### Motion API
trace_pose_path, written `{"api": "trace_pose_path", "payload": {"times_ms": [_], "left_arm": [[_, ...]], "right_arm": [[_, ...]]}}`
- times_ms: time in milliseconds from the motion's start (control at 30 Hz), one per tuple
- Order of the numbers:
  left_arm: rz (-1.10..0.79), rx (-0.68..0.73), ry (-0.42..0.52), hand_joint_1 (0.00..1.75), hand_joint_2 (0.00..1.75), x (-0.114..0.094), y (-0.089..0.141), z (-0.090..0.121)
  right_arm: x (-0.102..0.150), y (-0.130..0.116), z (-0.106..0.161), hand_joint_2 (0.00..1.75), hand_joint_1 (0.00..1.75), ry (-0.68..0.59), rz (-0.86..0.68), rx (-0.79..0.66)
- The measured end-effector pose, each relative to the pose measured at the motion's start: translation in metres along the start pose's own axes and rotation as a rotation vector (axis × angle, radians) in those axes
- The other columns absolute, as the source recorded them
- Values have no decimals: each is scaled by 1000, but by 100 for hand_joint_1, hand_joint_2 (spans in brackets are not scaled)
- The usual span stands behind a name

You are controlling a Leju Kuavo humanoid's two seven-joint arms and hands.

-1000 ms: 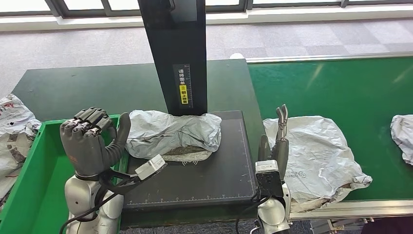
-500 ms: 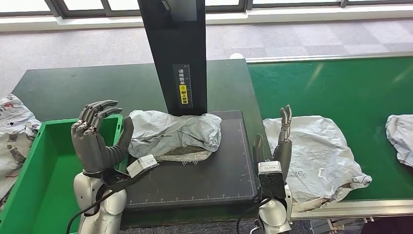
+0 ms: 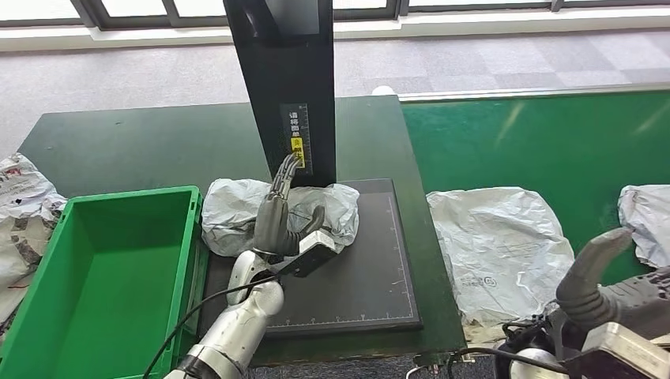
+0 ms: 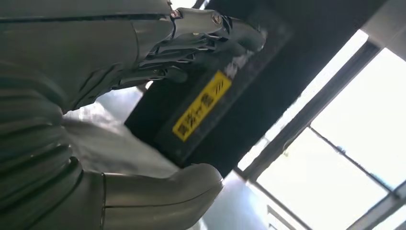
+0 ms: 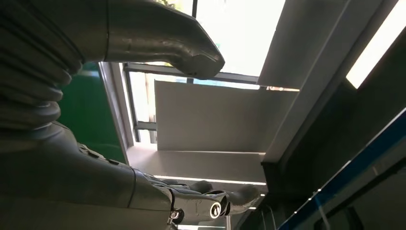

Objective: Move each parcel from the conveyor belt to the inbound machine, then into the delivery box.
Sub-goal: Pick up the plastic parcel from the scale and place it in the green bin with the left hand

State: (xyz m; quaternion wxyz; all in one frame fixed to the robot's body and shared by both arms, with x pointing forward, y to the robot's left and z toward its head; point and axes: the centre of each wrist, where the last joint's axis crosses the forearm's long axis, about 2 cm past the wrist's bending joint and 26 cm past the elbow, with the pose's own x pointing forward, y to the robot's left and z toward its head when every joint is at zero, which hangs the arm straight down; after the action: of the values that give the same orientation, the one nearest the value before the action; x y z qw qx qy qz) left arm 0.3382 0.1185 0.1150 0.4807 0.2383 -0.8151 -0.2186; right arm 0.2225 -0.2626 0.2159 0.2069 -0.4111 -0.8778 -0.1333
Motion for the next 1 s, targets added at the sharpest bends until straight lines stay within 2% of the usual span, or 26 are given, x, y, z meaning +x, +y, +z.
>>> {"api": "trace_pose_path", "payload": {"times_ms": [167,367,633,767,900,1000], "left_arm": [[-50,-145,117,0,175,-4,-15,-3],[-132,-256,213,0,175,-7,-25,-1],[-188,-343,261,0,175,-10,-30,2],[-276,-413,328,0,175,-11,-33,4],[-411,-518,368,171,175,-13,-36,7],[-481,-566,364,175,175,-12,-36,7]], "right_arm": [[3,-6,-7,175,0,-32,17,-19],[5,-7,-9,175,0,-45,22,-22],[5,-8,-10,175,0,-48,23,-22],[5,-8,-10,175,0,-51,26,-20],[5,-8,-10,175,0,-55,30,-17],[5,-8,-10,175,0,-55,30,-17]]}}
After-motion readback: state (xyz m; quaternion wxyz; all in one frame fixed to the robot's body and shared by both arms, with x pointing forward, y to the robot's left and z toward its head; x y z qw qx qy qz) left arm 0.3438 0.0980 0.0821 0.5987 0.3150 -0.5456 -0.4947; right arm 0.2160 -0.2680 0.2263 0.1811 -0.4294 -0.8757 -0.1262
